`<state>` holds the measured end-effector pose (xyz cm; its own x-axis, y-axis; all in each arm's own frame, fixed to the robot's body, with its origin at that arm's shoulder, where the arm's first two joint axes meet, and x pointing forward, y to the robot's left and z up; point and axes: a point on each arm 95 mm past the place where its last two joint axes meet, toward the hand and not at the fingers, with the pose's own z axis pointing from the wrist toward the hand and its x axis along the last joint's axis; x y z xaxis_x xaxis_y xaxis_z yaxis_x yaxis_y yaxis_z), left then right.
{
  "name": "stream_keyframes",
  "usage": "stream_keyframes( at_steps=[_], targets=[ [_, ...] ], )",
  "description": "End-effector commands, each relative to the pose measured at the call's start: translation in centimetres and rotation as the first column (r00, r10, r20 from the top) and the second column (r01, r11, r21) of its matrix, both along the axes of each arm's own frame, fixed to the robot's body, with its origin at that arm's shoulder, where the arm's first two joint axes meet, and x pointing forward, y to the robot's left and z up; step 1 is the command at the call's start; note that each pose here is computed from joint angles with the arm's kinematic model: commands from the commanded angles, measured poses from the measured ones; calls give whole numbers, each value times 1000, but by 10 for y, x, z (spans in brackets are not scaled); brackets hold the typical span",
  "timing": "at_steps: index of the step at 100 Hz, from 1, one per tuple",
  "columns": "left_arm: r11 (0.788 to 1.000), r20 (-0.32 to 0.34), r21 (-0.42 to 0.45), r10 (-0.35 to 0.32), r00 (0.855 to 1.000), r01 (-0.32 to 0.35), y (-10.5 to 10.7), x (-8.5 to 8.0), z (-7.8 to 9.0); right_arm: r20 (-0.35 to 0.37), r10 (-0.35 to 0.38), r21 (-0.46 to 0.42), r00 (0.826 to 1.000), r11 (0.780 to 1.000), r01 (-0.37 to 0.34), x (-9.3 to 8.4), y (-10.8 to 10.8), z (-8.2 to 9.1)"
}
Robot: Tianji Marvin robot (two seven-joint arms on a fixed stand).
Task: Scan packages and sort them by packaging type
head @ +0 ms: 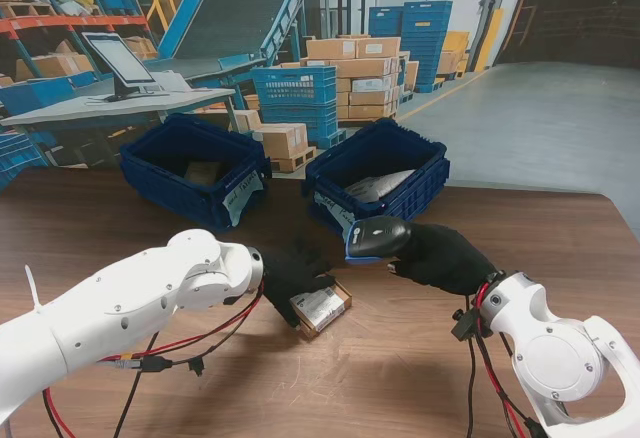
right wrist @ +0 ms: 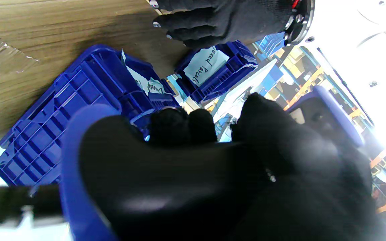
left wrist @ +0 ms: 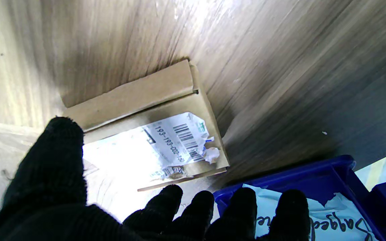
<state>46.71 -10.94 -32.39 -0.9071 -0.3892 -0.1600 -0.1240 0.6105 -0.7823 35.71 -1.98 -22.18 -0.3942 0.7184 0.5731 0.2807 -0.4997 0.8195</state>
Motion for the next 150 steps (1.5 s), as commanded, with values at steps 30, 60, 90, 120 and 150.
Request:
stream_keyframes(
  at_steps=[30, 60, 90, 120, 150],
  targets=[
    [1000, -14, -5, -14, 1000, 14, -5, 0, 8, -8, 11, -1, 1000, 1000, -11, -2, 0, -1],
    [999, -17, 25, -31, 999, 31, -8, -2, 8, -8, 15, -2, 1000, 1000, -15, -1, 0, -1],
    [999, -61, 34, -12, 998, 14, -6, -5, 2, -6, 9, -1, 1000, 1000, -9, 0, -1, 0],
    [998, -66, 43, -39, 997, 42, -7, -9, -5, -4, 5, 1, 1000, 1000, -5, -2, -1, 1],
    [1000, -68, -16, -16, 998, 15, -4, -8, -1, -3, 5, 1, 1000, 1000, -5, -1, -1, 1]
  ],
)
